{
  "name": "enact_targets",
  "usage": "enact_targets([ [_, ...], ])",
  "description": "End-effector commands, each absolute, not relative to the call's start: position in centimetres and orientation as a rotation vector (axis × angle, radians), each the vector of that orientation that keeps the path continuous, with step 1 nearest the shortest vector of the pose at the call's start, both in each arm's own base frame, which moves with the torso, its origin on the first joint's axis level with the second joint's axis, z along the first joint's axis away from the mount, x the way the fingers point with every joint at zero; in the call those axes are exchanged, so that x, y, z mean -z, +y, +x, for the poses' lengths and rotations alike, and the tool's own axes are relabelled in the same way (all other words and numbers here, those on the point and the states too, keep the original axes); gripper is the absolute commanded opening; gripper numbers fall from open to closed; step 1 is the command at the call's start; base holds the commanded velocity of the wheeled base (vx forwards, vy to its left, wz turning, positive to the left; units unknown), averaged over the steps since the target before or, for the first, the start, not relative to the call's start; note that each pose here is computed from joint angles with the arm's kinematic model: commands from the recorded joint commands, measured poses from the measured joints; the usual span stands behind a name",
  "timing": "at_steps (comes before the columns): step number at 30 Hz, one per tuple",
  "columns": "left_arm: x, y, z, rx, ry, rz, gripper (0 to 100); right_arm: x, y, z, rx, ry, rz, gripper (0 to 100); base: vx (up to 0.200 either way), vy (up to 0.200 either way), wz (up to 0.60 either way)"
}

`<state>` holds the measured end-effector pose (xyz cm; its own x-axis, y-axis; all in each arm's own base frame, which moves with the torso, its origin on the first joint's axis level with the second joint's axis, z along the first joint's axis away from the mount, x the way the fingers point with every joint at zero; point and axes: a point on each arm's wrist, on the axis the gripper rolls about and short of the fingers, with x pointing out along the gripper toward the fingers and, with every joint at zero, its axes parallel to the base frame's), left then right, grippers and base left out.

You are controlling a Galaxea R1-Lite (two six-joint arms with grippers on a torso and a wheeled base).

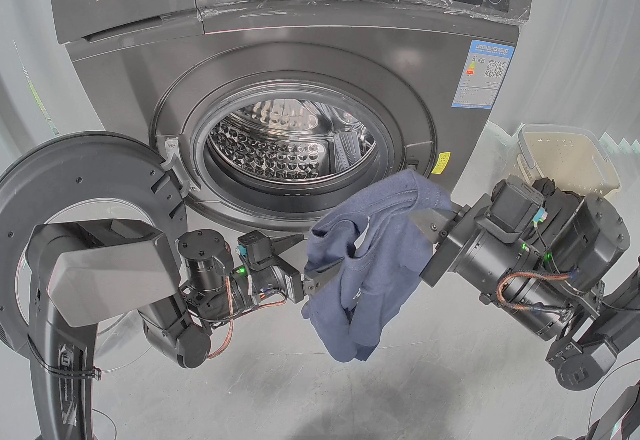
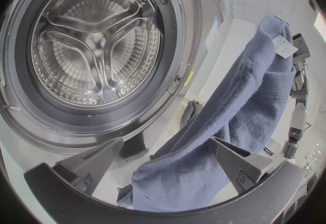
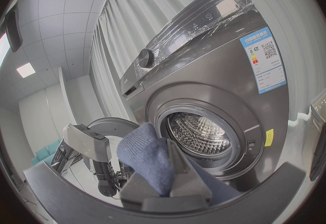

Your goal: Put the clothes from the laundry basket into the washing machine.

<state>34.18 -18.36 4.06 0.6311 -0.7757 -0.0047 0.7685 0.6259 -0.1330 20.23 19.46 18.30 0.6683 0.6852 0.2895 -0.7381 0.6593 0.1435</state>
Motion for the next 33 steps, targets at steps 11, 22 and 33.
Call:
enact_targets([
  [11, -3.6, -19.2, 34.9, 0.909, 0.044, -0.119, 0, -17.7, 19.7, 20.5, -0.81, -0.197, 0.254, 0, 0.0, 0.0, 0.0],
  [22, -10.0, -13.2, 30.4, 0.788, -0.006, -0.119, 0, -16.5, 18.8, 21.6, -0.764, -0.158, 0.233, 0, 0.0, 0.0, 0.0],
  [33, -16.1, -9.8, 24.1, 0.752, -0.147, -0.134, 0, -16.3, 19.1, 21.4, -0.776, -0.145, 0.234, 0, 0.0, 0.0, 0.0],
])
